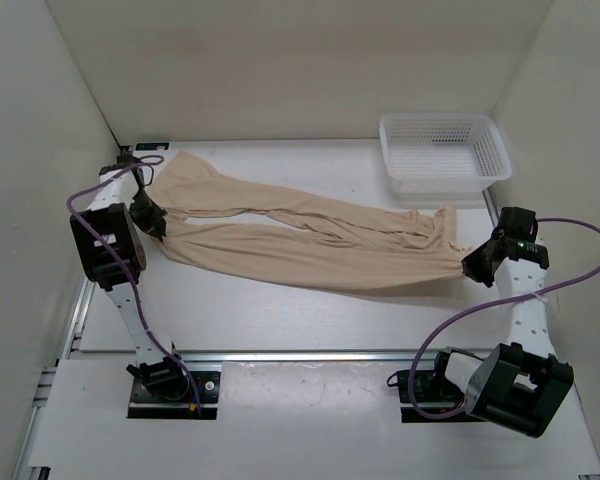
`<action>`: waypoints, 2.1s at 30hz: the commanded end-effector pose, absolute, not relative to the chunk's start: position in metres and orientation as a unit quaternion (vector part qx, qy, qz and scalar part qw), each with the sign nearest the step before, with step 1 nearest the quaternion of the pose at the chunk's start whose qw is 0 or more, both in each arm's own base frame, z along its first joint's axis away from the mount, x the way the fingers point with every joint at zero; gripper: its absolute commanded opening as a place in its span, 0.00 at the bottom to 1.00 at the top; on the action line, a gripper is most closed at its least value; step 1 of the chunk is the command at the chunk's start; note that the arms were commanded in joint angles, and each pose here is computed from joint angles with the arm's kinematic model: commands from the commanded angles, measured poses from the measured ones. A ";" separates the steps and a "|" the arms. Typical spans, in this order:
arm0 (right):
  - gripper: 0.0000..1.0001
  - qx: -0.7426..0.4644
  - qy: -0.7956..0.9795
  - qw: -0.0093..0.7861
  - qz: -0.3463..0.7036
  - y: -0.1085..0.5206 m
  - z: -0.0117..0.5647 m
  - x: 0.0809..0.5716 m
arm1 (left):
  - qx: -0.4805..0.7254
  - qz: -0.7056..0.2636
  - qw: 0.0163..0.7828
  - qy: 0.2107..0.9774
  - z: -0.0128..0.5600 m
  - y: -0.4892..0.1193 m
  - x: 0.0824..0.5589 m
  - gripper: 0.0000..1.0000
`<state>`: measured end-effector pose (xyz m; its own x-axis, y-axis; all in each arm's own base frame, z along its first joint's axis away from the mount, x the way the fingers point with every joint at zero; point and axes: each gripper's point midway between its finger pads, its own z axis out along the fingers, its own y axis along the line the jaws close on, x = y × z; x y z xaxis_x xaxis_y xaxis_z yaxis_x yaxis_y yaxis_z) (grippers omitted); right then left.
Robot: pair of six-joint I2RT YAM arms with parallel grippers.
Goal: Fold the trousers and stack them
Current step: Flatten the trousers out
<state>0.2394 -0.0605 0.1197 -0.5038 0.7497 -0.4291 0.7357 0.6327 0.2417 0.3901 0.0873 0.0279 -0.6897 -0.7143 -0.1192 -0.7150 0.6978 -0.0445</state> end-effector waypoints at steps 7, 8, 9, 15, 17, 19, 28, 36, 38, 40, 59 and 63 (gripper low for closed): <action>0.00 0.418 0.866 0.274 0.018 -0.061 0.131 0.240 | -0.385 0.086 0.282 0.875 0.233 0.133 0.401 0.10; 0.00 0.418 0.865 0.278 0.019 -0.061 0.133 0.240 | -0.388 0.099 0.287 0.870 0.240 0.137 0.396 0.10; 0.00 0.418 0.865 0.278 0.019 -0.061 0.133 0.240 | -0.389 0.104 0.288 0.869 0.241 0.139 0.396 0.10; 0.00 0.418 0.865 0.277 0.019 -0.059 0.129 0.233 | -0.398 0.119 0.182 0.891 0.176 0.142 0.363 0.82; 0.00 0.418 0.865 0.277 0.019 -0.058 0.127 0.231 | -0.402 0.119 0.178 0.890 0.169 0.140 0.358 0.82; 0.00 0.418 0.865 0.277 0.019 -0.058 0.127 0.231 | -0.413 0.110 0.182 0.886 0.164 0.145 0.353 0.82; 0.00 0.423 0.861 0.282 0.016 -0.059 0.129 0.231 | -0.410 0.044 0.130 0.902 0.115 0.117 0.335 0.49; 0.00 0.423 0.861 0.282 0.016 -0.059 0.129 0.231 | -0.413 -0.028 0.063 0.908 0.048 0.078 0.335 0.65; 0.00 0.421 0.861 0.286 0.021 -0.058 0.131 0.231 | -0.418 -0.022 0.056 0.906 0.039 0.080 0.336 0.65; 0.00 0.425 0.859 0.286 0.023 -0.057 0.132 0.231 | -0.424 -0.015 0.044 0.905 0.027 0.081 0.335 0.64; 0.00 0.423 0.857 0.295 0.028 -0.058 0.140 0.238 | -0.406 0.079 0.213 0.885 0.195 0.132 0.371 0.10; 0.00 0.423 0.858 0.290 0.028 -0.057 0.136 0.234 | -0.397 0.110 0.192 0.891 0.173 0.129 0.337 0.10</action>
